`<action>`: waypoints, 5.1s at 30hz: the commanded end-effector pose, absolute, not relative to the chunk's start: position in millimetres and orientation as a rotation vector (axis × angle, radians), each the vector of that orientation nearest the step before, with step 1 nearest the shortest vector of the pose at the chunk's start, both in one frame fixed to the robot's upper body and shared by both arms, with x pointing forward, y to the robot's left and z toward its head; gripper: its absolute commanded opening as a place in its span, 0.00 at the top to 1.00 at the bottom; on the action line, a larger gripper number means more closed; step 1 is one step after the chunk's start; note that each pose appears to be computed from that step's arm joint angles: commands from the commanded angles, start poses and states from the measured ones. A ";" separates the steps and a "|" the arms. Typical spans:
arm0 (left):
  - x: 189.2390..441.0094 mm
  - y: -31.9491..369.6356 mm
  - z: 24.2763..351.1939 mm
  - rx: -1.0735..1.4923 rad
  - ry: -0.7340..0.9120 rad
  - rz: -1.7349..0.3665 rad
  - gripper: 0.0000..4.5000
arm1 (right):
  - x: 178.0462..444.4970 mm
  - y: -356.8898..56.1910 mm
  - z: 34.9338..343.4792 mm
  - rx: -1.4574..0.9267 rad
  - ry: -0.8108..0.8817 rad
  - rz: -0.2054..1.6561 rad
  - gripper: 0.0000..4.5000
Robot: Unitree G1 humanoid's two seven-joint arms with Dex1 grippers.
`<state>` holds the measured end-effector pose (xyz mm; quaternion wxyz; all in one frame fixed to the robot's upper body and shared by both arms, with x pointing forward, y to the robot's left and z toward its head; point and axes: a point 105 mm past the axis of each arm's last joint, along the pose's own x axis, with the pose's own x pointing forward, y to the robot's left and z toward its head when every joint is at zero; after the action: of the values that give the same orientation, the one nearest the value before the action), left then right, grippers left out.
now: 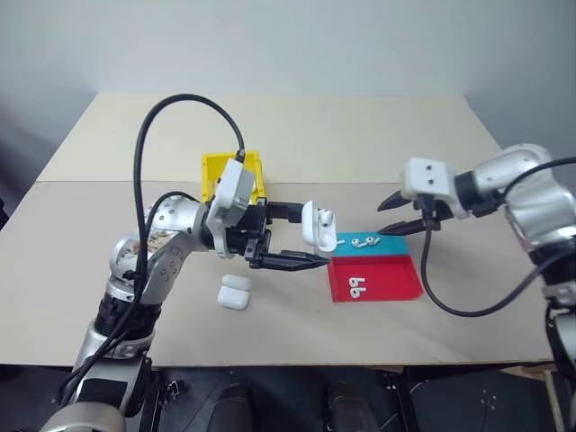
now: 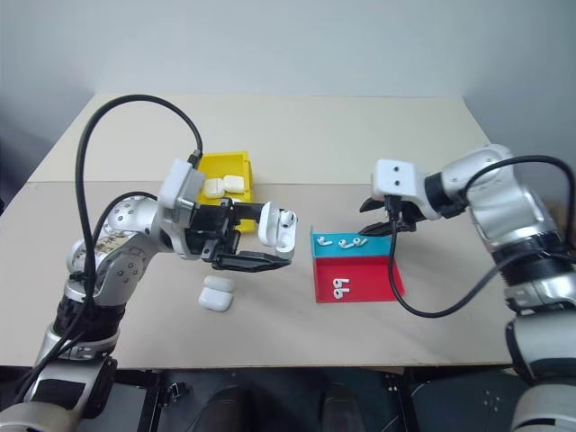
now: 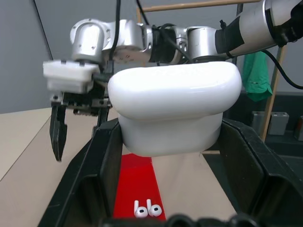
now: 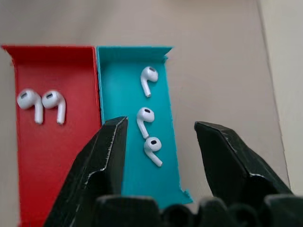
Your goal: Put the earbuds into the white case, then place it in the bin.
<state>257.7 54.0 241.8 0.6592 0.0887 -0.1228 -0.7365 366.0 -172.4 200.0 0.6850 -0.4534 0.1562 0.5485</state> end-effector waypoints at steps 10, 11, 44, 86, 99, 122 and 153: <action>250.8 58.2 250.6 0.236 -0.333 -1.627 0.39 | 392.5 -175.4 173.7 -1.347 0.391 1.287 0.35; 250.4 58.9 250.2 0.236 -0.331 -1.622 0.39 | 393.9 -174.9 172.1 -1.360 0.389 1.285 0.35; 249.3 62.7 250.4 0.248 -0.323 -1.593 0.39 | 400.0 -172.3 148.0 -1.347 0.434 1.288 0.47; 250.8 63.8 250.9 0.259 -0.322 -1.602 0.39 | 389.3 -191.7 143.4 -1.355 0.490 1.321 0.81; 251.2 62.8 250.2 0.261 -0.323 -1.604 0.39 | 393.9 -184.9 155.2 -1.340 0.458 1.300 0.66; 250.9 63.1 250.4 0.263 -0.329 -1.594 0.39 | 395.9 -183.7 161.6 -1.379 0.460 1.302 0.53; 250.0 65.2 250.9 0.269 -0.329 -1.572 0.39 | 396.3 -173.7 158.6 -1.432 0.441 1.346 0.53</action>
<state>255.4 64.1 242.8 0.6903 0.1123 -0.1261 -0.7035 393.5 -173.2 146.5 0.5358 -0.5880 0.1965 0.5731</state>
